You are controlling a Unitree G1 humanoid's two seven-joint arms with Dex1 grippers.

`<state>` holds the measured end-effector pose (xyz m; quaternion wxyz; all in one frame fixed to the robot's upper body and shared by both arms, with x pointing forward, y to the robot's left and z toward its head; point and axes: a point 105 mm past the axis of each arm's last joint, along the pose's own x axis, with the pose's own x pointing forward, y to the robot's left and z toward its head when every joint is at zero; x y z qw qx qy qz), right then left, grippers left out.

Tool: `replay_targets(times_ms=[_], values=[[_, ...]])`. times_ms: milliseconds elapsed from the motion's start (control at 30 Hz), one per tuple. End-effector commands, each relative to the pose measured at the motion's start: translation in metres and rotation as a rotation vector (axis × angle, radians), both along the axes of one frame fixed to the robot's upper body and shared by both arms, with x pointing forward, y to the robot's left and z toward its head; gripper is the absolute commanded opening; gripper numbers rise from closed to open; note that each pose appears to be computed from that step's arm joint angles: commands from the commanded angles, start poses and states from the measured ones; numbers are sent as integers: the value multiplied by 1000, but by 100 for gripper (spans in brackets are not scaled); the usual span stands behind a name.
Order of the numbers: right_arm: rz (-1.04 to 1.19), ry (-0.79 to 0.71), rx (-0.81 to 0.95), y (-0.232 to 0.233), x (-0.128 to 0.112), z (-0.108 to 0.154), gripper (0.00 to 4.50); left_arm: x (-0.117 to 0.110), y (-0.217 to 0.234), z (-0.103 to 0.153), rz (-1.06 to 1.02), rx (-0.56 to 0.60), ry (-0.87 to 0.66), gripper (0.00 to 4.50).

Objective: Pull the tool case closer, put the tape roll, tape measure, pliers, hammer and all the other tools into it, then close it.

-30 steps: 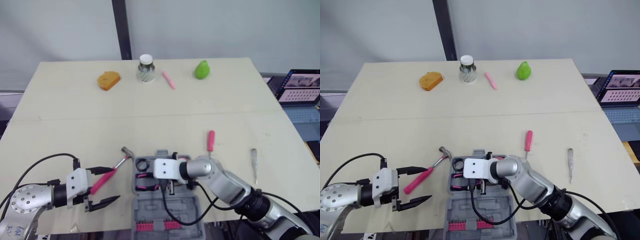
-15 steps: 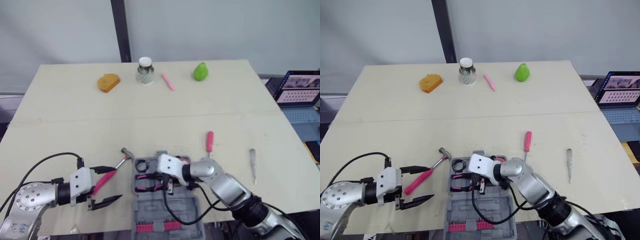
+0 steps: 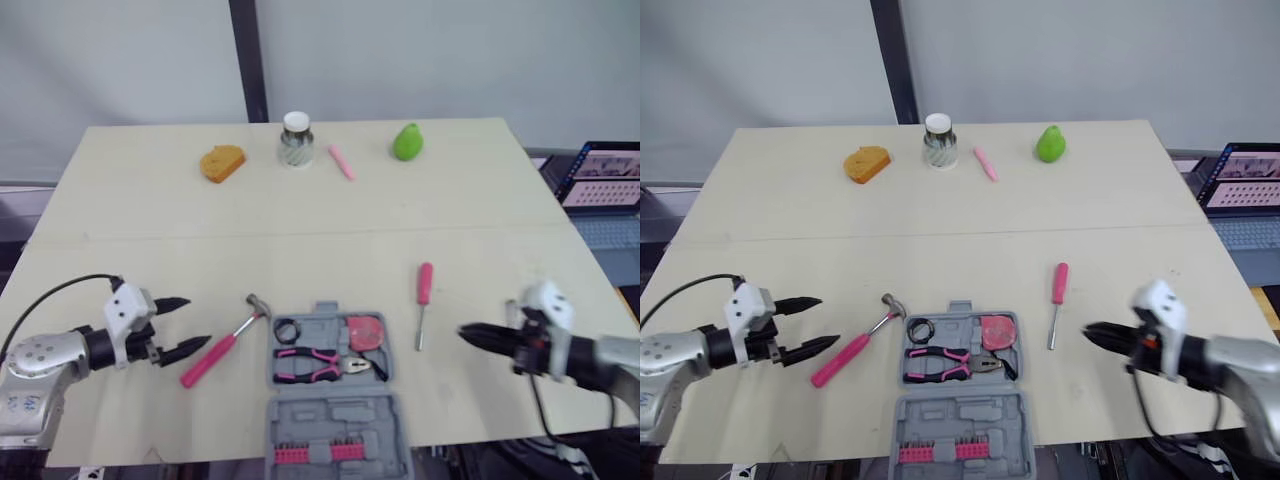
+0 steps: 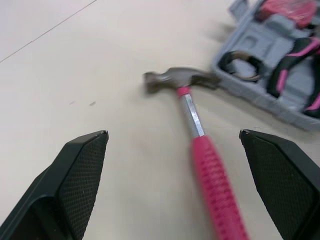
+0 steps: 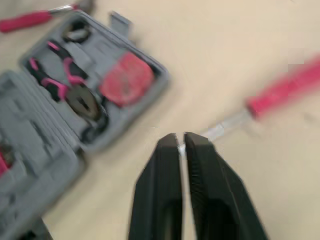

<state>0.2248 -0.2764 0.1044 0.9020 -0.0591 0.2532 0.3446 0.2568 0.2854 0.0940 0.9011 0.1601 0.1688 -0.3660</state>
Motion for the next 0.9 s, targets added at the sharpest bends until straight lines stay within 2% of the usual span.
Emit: replay_targets(times_ms=[33,133,167,200,367,633,733,900], values=[[-223,-38,-24,-69,-11,7,227,-7,45,7,137,44,-6,450],[-376,-40,-43,-112,-23,-2,393,-20,76,0,230,71,27,450],[-405,-38,-41,-119,-26,-6,433,-23,83,-3,250,80,35,450],[-416,-38,-38,-122,-27,-7,442,-25,86,-4,258,84,39,450],[-415,-39,-34,-123,-26,-15,442,-30,94,-9,281,90,46,450],[-408,-58,-38,-119,-21,-13,442,-31,87,-13,260,78,57,450],[-391,-77,-35,-111,-19,-6,442,-27,69,-13,196,65,53,450],[-247,-111,13,-59,-11,15,442,-14,18,-4,35,19,20,450]])
